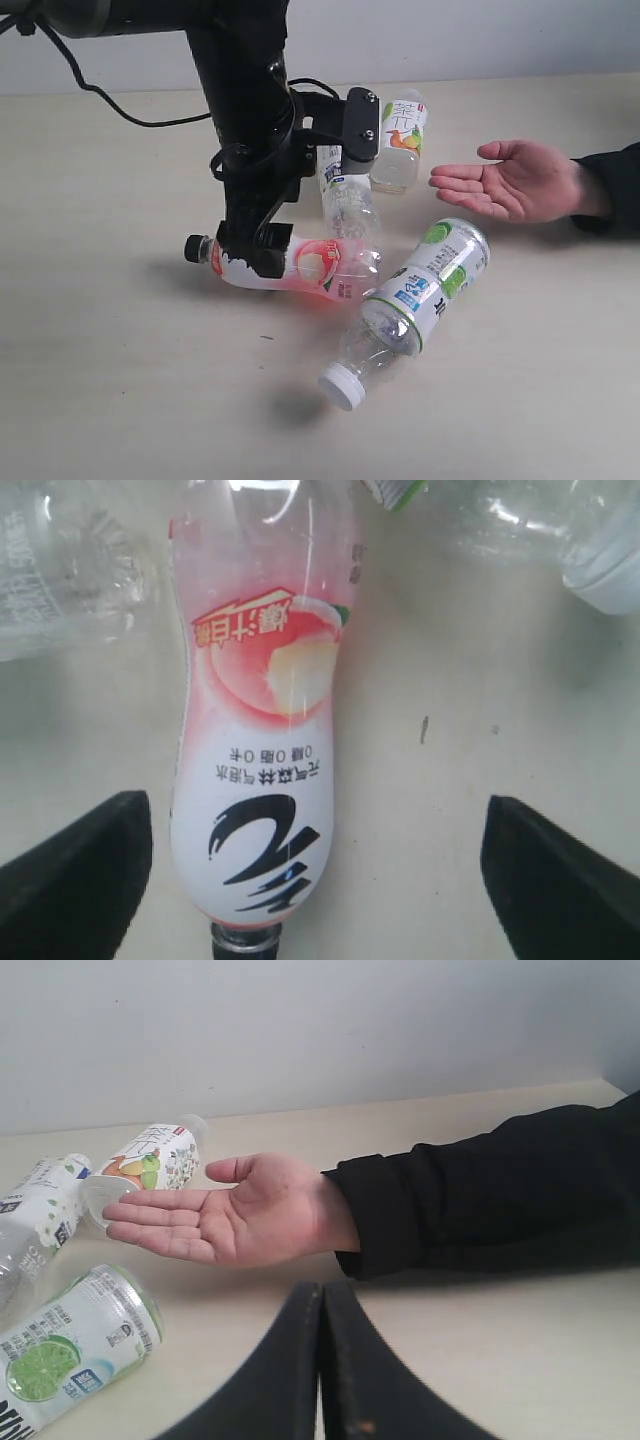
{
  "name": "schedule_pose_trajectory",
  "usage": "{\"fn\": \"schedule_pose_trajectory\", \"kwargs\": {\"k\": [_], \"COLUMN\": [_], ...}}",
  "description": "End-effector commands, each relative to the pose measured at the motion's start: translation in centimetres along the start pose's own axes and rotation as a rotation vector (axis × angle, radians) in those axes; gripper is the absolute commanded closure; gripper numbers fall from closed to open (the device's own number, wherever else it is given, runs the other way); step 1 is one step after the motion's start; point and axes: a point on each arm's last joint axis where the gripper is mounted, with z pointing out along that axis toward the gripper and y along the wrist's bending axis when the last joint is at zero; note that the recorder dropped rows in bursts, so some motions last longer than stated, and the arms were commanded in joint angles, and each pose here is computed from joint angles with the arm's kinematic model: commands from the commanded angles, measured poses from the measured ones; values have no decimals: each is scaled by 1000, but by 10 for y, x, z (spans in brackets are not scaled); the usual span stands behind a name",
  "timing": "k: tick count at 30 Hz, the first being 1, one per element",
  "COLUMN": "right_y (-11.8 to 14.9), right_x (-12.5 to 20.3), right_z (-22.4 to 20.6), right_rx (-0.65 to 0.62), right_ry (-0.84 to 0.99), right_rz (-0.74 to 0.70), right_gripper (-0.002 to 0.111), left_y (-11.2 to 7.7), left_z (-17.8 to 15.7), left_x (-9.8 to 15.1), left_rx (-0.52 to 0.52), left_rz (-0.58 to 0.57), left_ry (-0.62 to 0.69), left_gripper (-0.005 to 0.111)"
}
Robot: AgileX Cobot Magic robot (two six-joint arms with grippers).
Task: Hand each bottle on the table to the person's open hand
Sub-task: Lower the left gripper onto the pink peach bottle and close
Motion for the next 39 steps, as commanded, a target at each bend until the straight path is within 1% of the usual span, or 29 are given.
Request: {"fn": "schedule_pose_trajectory", "kwargs": {"k": [1,9,18,28,31,34,37,39], "right_y": [0,0,0,0,0,0,0,0], "right_x": [1,1,1,1,1,1,1,1], "right_z": [0,0,0,0,0,0,0,0], "right_rx": [1,1,1,1,1,1,1,1], "right_ry": [-10,-10,-10,-10,-10,-10,-10,-10], "right_rz": [2,2,2,2,2,2,2,2], "right_gripper": [108,108,108,108,108,108,108,108], "left_y": [2,7,10,15,16,18,20,20], "left_z": [7,25,34,67,72,74,74,74], "left_x": [-3,1,0,-2,-3,-4,-5,-5], "left_rx": [-1,6,3,34,33,9,-8,-9], "left_rz": [28,46,46,37,37,35,36,36], "left_ry": [2,66,65,72,71,57,46,45], "left_gripper": [22,22,22,22,22,22,27,34]}}
